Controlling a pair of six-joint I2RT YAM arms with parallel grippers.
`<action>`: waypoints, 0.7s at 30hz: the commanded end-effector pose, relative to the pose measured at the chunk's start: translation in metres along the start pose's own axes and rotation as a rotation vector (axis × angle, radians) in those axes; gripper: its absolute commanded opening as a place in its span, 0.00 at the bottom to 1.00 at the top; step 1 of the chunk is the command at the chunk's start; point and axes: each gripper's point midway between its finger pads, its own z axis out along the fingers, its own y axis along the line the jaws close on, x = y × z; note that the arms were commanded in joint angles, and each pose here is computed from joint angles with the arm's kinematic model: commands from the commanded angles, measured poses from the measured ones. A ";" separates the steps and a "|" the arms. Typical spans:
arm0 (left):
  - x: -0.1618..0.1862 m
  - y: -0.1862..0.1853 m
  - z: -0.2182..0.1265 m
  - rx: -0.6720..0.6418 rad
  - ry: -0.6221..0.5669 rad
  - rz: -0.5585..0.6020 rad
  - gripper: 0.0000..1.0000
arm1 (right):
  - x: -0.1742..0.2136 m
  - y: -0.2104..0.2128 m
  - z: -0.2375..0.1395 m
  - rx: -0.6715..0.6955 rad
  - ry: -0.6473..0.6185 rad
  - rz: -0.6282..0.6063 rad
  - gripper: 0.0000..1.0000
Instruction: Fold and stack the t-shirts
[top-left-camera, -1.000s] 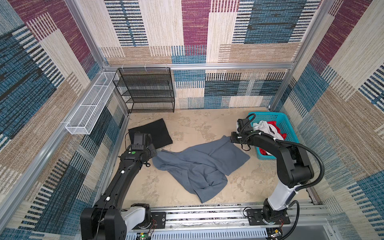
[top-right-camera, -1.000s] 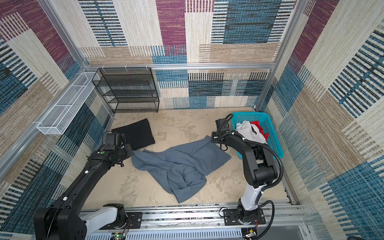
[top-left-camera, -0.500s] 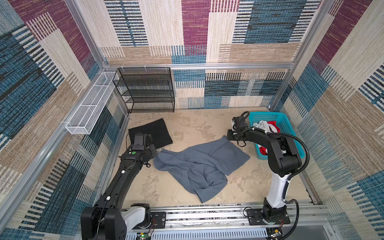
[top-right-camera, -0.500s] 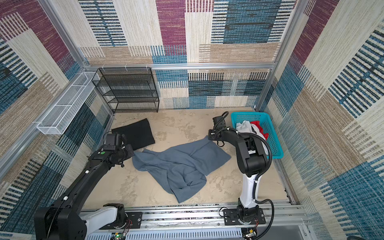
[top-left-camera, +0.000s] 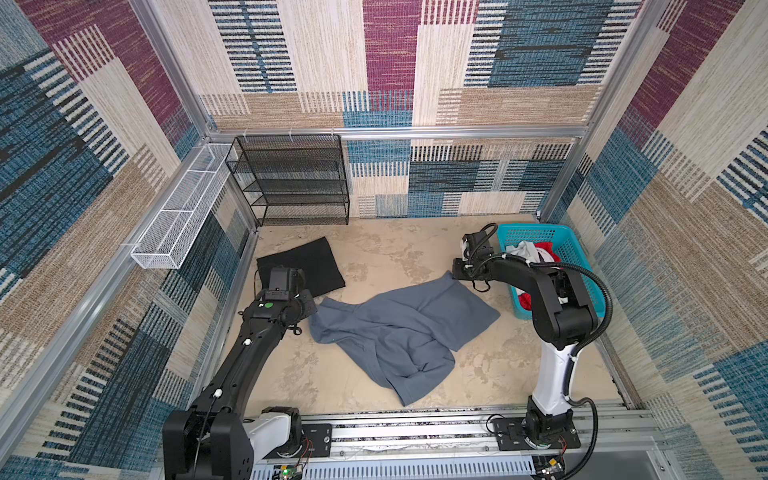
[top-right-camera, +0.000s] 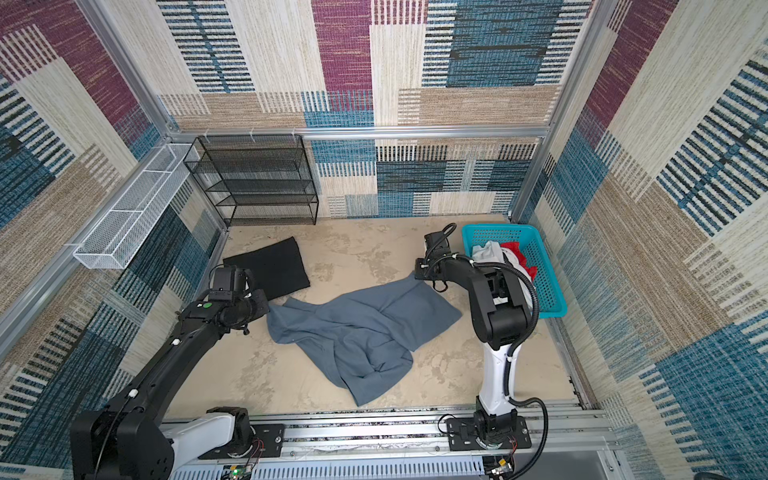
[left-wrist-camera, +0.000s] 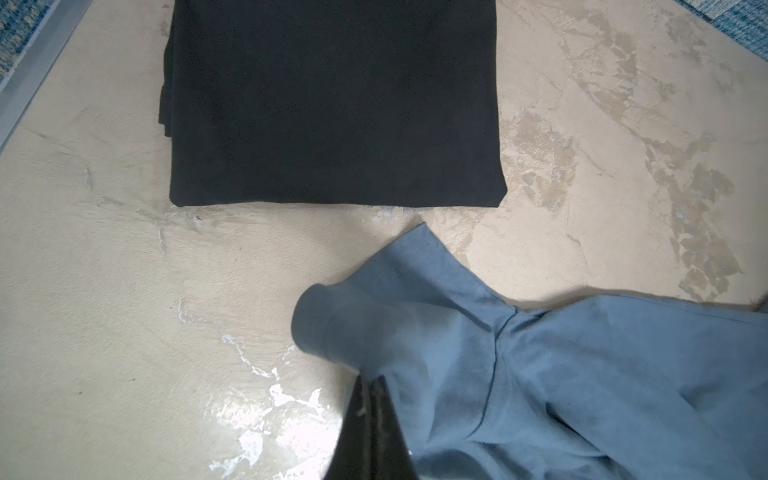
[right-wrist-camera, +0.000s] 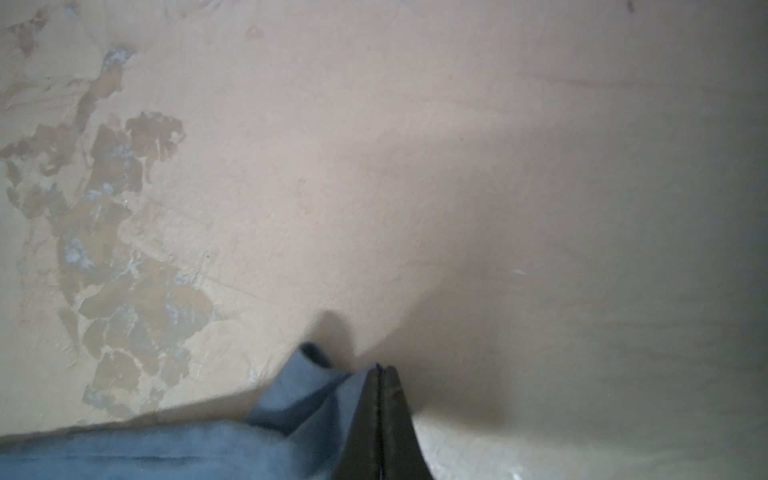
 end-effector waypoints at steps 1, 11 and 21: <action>-0.004 -0.003 0.001 0.018 -0.015 0.022 0.00 | -0.018 0.007 -0.012 -0.024 -0.057 -0.013 0.00; -0.008 -0.005 -0.005 0.027 -0.028 0.024 0.00 | -0.040 0.019 -0.051 -0.063 -0.143 -0.036 0.00; -0.042 -0.014 -0.033 0.045 -0.125 0.048 0.00 | -0.102 0.047 -0.180 -0.172 -0.434 -0.045 0.00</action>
